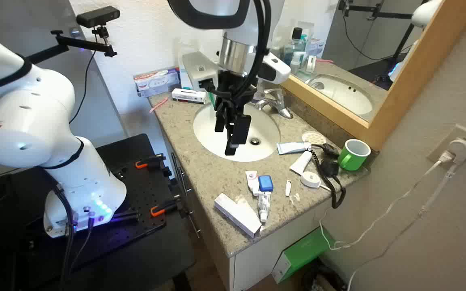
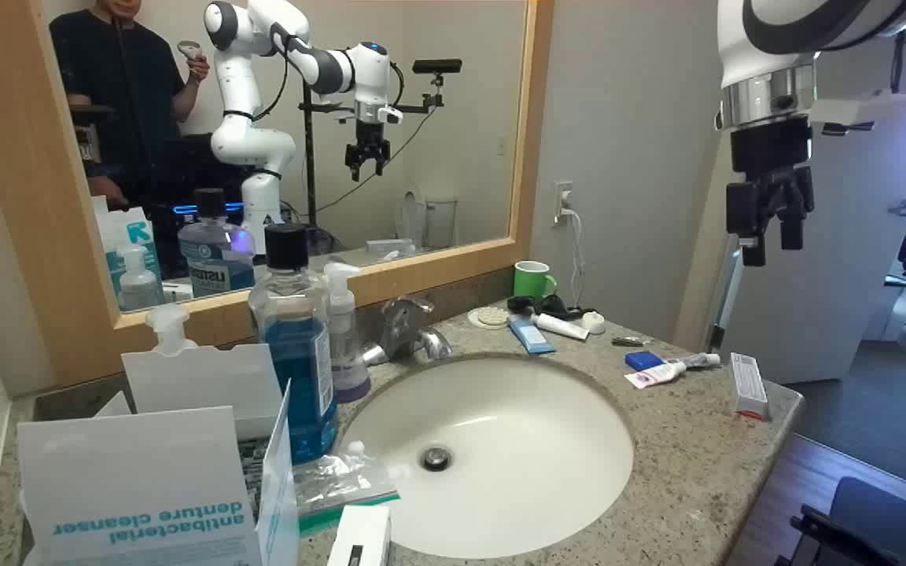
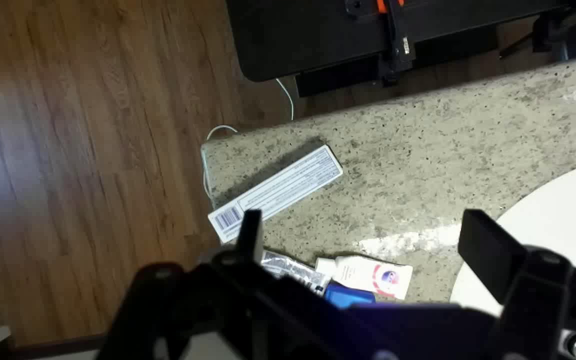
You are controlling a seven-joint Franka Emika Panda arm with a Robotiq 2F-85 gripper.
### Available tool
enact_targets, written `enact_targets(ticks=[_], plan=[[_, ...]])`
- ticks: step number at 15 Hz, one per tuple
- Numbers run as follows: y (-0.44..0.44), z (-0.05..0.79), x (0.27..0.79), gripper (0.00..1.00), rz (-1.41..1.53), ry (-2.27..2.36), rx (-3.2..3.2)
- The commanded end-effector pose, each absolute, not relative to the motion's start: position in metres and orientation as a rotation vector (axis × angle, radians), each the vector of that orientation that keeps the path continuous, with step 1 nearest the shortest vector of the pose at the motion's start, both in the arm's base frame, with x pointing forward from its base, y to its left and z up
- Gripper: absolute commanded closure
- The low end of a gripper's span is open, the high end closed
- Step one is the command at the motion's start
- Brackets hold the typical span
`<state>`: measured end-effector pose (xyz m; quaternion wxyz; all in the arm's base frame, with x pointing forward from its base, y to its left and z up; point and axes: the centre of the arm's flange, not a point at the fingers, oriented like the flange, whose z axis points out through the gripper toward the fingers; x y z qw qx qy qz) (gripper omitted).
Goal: Push the top of the bottle on the left of the tap
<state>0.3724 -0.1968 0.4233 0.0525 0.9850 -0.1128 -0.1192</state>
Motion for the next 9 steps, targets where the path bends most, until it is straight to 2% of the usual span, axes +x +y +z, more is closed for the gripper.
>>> enact_targets(ticks=[1, 9], plan=[[-0.1976, 0.4232, 0.3719, 0.0, -0.363, -0.346, 2.996], [-0.1937, 0.4231, 0.3733, 0.0, -0.342, -0.327, 3.005]])
